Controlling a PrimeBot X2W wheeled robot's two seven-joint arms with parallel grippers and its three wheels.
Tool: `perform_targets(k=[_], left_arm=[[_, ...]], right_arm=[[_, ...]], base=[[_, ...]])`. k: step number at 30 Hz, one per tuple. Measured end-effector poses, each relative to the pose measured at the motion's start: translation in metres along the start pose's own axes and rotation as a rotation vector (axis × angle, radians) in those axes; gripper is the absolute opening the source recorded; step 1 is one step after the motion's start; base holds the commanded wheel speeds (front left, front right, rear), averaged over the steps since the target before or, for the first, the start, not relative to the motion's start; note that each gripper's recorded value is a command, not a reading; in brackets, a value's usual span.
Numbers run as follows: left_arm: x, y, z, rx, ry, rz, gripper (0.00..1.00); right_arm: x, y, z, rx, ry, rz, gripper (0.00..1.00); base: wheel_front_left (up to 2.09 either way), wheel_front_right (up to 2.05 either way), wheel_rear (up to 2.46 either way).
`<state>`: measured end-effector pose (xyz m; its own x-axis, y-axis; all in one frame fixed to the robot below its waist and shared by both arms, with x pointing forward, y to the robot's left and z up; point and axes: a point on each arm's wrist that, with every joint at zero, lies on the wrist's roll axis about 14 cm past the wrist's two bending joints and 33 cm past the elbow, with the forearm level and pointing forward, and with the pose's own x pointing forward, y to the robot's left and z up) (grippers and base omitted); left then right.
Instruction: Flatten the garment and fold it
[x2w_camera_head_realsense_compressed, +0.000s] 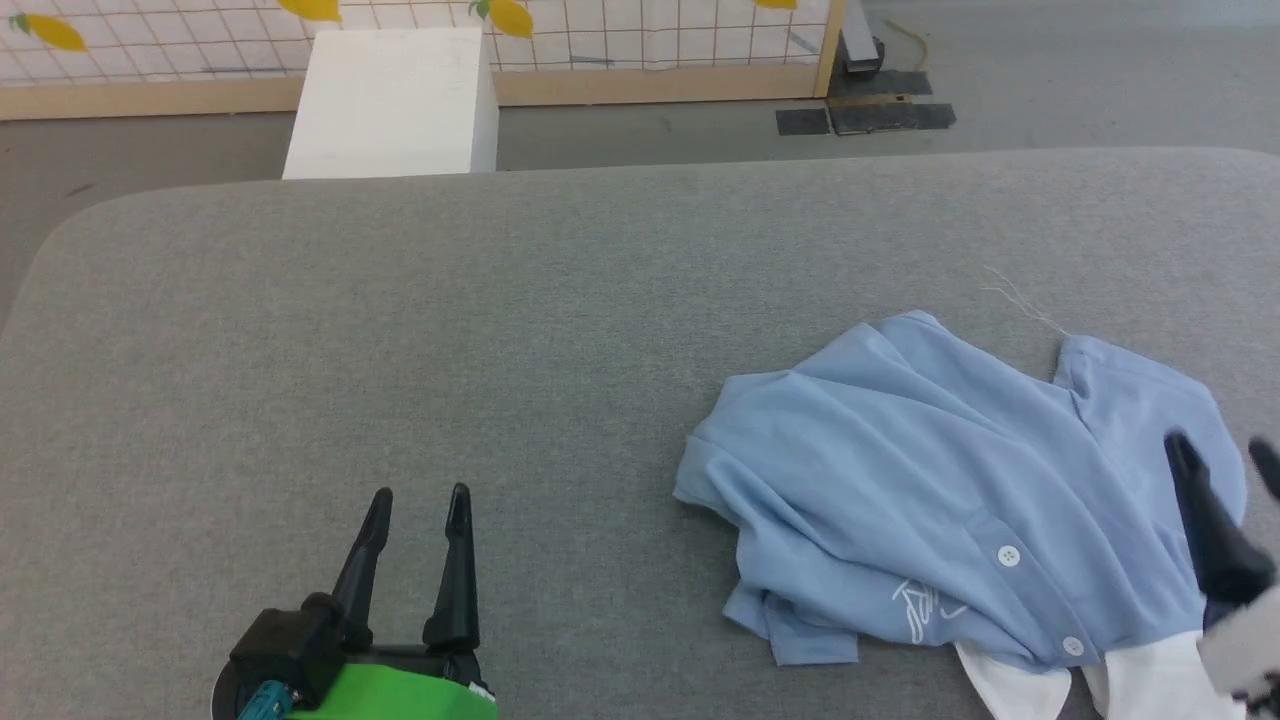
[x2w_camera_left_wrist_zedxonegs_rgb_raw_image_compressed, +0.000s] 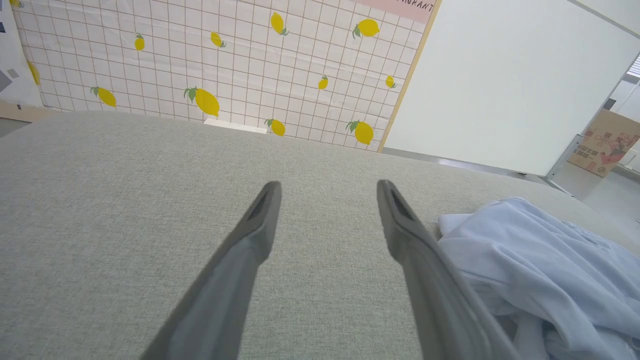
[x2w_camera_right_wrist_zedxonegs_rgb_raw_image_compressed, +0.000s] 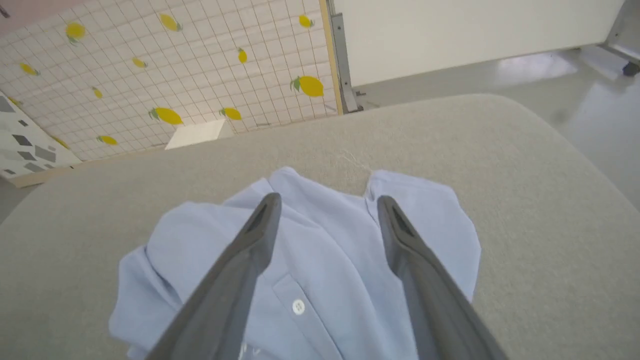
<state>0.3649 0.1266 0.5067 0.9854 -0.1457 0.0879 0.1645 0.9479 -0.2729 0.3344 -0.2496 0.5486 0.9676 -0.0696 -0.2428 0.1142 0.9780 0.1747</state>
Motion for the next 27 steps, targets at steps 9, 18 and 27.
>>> perform_targets(k=[9,18,27], left_arm=[[0.005,0.005,-0.006,-0.005,0.016,0.017,1.0],[0.019,0.017,-0.012,0.0,0.024,0.041,1.0],[0.018,0.037,-0.021,0.011,0.054,0.102,1.0]], right_arm=[[0.065,0.058,0.011,-0.088,0.117,0.191,1.0],[0.137,0.081,-0.052,-0.256,0.388,0.266,1.0],[0.167,0.072,-0.137,-0.402,0.67,0.26,1.0]], base=[[0.0,0.0,0.0],[0.0,0.0,0.0],[0.0,0.0,0.0]])
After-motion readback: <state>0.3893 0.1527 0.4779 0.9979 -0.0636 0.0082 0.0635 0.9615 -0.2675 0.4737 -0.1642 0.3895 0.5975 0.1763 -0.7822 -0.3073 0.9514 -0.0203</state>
